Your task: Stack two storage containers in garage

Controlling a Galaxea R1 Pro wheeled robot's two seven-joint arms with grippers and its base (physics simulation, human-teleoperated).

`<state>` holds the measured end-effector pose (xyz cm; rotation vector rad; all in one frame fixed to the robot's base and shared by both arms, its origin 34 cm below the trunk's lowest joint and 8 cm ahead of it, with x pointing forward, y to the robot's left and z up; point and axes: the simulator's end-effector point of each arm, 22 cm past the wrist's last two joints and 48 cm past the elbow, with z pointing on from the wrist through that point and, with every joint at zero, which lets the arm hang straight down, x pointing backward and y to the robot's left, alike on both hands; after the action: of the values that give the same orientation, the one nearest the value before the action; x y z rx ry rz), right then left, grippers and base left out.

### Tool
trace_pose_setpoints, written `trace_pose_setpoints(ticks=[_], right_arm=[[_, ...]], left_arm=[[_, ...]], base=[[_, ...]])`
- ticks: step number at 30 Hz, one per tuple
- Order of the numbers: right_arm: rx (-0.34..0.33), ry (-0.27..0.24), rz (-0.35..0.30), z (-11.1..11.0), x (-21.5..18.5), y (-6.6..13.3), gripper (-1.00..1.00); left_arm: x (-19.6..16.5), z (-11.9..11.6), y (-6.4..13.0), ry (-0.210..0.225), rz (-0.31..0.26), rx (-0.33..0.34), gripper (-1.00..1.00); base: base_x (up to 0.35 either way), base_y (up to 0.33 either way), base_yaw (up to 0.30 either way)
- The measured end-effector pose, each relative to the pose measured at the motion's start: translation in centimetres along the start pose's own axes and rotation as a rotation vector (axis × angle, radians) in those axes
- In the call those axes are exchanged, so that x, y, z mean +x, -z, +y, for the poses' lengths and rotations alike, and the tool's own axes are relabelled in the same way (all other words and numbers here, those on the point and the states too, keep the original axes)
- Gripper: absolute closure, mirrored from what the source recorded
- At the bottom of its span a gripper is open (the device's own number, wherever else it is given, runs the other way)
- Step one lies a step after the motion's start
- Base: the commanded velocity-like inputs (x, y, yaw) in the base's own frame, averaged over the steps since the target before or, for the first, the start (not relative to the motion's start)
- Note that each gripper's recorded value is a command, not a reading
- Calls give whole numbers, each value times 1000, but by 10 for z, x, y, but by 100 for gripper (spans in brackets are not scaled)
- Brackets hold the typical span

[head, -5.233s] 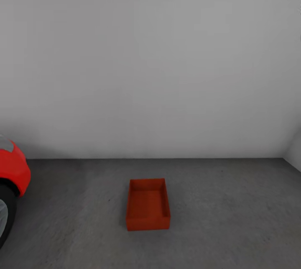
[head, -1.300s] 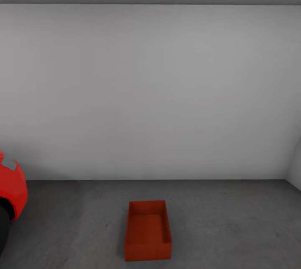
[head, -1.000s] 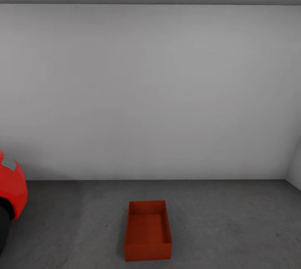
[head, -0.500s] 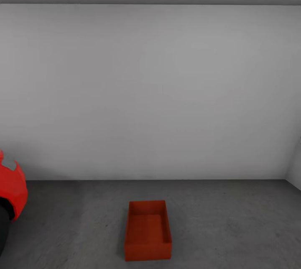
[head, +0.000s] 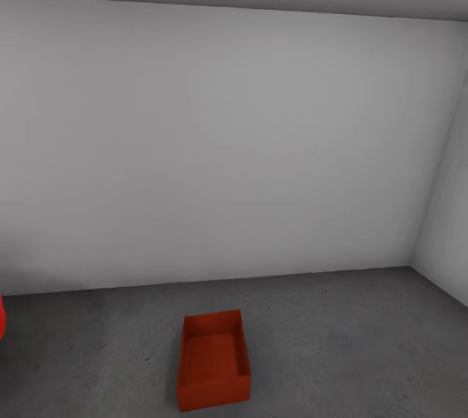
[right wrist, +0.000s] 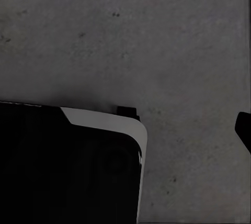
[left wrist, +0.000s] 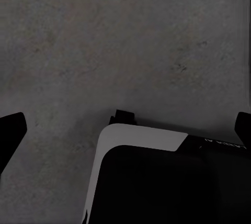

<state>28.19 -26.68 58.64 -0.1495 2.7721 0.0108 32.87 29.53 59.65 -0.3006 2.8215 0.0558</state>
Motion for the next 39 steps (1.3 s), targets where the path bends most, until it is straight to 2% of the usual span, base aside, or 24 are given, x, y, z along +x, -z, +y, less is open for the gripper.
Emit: trace_pose_setpoints(ticks=[39], right_arm=[[-1,-1,27,0,6,0,-100]], left_arm=[[0,0,0,-1,0,0,-100]], base=[[0,0,-286]])
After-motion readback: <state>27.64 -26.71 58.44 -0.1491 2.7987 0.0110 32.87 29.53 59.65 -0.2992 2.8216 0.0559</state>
